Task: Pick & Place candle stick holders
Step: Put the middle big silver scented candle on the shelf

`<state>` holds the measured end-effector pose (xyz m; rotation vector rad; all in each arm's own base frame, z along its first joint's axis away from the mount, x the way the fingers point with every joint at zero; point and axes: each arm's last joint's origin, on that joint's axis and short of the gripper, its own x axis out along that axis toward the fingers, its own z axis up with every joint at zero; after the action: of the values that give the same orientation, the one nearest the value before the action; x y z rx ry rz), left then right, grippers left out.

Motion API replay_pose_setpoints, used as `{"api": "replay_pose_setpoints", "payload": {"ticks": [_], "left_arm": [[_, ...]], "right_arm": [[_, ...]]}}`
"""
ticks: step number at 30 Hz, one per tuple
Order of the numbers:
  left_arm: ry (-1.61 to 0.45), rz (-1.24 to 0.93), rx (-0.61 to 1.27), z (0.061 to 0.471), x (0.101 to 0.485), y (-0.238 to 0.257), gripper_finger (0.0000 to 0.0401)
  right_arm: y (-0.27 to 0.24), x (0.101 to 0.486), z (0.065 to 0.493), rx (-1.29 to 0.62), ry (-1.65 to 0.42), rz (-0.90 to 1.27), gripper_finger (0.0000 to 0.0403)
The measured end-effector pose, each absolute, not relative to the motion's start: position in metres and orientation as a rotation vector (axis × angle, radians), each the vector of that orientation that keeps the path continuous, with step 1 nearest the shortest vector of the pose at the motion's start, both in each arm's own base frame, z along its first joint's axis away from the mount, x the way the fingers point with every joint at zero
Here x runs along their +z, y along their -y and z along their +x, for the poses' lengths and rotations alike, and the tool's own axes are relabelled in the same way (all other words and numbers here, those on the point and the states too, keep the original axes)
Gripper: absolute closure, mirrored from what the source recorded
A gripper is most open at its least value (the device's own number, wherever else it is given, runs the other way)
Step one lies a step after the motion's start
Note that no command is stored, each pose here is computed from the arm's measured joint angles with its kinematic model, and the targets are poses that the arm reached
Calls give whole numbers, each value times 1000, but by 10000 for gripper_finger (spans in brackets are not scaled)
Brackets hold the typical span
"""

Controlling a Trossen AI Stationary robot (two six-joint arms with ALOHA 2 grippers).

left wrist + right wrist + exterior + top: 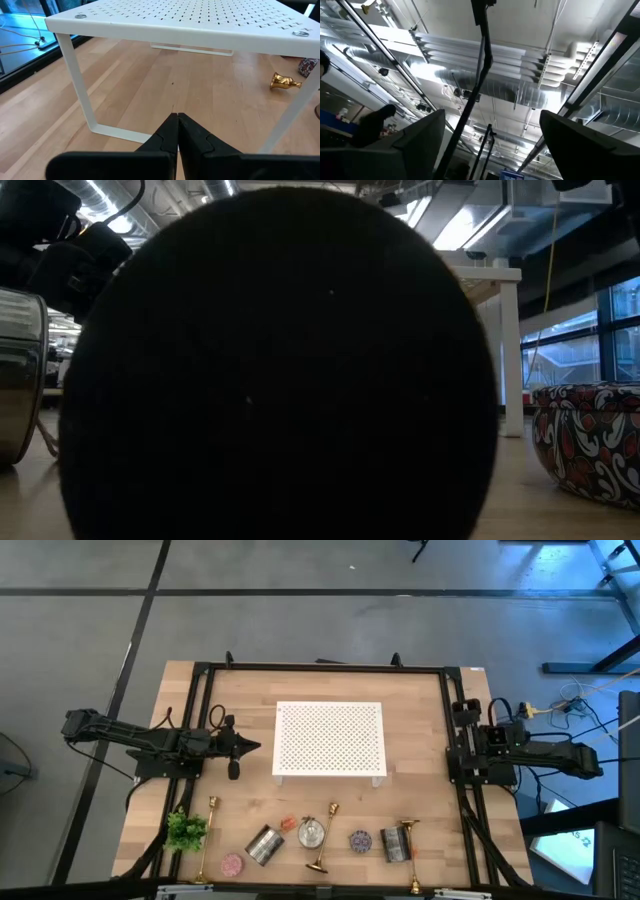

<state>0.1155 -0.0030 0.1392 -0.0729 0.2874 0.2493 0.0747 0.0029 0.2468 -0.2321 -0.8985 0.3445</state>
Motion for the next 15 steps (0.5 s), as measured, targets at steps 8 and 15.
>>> {"api": "replay_pose_setpoints", "payload": {"ticks": [8, 15], "left_arm": [[-315, 182, 253, 115, 140, 2, 399], [-321, 237, 238, 115, 140, 2, 399]], "right_arm": [[-7, 275, 91, 484, 715, -38, 75], [-16, 295, 124, 556, 519, 47, 75]]}}
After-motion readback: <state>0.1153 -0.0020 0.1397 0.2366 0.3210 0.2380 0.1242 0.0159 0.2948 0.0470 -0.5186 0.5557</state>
